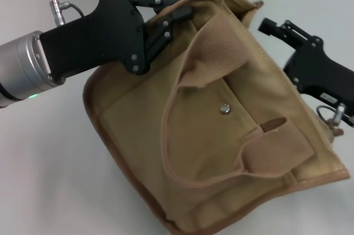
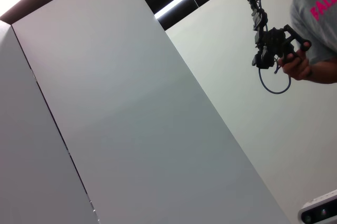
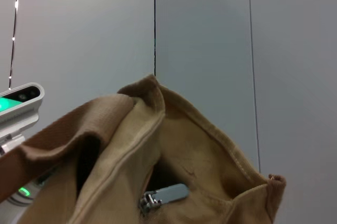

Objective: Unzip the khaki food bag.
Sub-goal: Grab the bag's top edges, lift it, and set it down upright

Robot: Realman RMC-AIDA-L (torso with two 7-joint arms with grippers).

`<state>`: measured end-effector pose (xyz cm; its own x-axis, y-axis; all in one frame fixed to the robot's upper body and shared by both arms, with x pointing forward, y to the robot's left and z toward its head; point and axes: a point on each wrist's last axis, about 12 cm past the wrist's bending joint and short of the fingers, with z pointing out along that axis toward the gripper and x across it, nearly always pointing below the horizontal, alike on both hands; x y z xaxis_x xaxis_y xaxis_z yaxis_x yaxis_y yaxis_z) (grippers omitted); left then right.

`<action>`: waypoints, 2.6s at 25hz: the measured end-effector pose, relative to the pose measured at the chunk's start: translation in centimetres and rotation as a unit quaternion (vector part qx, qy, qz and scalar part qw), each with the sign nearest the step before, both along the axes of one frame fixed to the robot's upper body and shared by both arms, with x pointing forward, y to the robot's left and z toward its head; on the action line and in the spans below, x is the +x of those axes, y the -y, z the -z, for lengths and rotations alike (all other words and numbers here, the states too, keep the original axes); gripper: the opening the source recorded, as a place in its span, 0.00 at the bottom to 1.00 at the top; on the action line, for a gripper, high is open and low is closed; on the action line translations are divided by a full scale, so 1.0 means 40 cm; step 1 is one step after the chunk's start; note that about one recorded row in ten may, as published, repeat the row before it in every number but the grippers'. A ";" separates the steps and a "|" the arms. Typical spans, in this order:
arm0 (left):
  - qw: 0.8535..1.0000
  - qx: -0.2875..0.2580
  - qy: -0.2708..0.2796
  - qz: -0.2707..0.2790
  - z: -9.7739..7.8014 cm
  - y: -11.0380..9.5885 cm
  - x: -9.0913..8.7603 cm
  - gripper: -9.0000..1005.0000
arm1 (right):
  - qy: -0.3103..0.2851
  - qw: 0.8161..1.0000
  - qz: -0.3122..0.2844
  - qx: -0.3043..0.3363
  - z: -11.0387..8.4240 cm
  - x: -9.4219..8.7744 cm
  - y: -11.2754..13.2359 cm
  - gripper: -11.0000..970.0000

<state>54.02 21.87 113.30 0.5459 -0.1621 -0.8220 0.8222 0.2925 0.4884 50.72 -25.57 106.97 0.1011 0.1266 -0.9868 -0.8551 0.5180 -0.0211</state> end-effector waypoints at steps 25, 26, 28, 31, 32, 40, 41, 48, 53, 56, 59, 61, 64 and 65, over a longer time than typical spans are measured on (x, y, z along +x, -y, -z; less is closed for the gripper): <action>1.000 -0.005 0.007 -0.001 -0.009 0.001 0.006 0.13 | 0.022 0.998 0.012 -0.052 -0.003 -0.044 0.074 0.81; 1.000 -0.005 0.007 0.000 -0.009 0.002 0.006 0.13 | 0.035 0.998 0.001 -0.048 -0.006 -0.065 0.077 0.81; 1.000 -0.005 0.008 0.001 -0.010 0.003 0.006 0.13 | 0.042 0.998 -0.004 -0.045 -0.008 -0.073 0.077 0.81; 1.000 -0.005 0.008 0.002 -0.010 0.005 0.006 0.13 | 0.058 0.997 -0.022 -0.039 -0.011 -0.077 0.060 0.81; 1.000 -0.005 0.008 0.002 -0.010 0.005 0.006 0.13 | 0.058 0.997 -0.022 -0.039 -0.011 -0.077 0.060 0.81; 1.000 -0.006 0.007 0.003 -0.010 0.006 0.006 0.14 | 0.083 0.994 -0.055 -0.045 -0.010 -0.051 0.005 0.80; 1.000 -0.007 0.007 0.004 -0.010 0.007 0.006 0.14 | 0.088 0.994 -0.056 -0.044 -0.010 -0.043 -0.007 0.80; 1.000 -0.009 0.004 0.007 -0.009 0.012 0.006 0.14 | 0.109 0.993 -0.033 -0.020 -0.019 -0.025 -0.025 0.80; 1.000 -0.010 0.004 0.007 -0.009 0.012 0.006 0.14 | 0.114 0.993 -0.027 -0.010 -0.022 -0.017 -0.034 0.79; 1.000 -0.010 0.004 0.007 -0.009 0.012 0.006 0.15 | 0.120 0.992 -0.032 -0.014 -0.019 -0.021 -0.038 0.79; 1.000 -0.010 0.004 0.007 -0.009 0.012 0.006 0.15 | 0.118 0.991 -0.052 -0.024 -0.013 -0.032 -0.041 0.79; 1.000 -0.010 0.004 0.007 -0.009 0.012 0.006 0.15 | 0.119 0.991 -0.057 -0.031 -0.009 -0.042 -0.035 0.79; 1.000 -0.010 0.004 0.007 -0.009 0.012 0.006 0.15 | 0.127 0.989 -0.061 -0.044 -0.005 -0.057 -0.025 0.68; 1.000 -0.010 0.004 0.007 -0.009 0.012 0.006 0.15 | 0.127 0.989 -0.061 -0.044 -0.005 -0.057 -0.025 0.64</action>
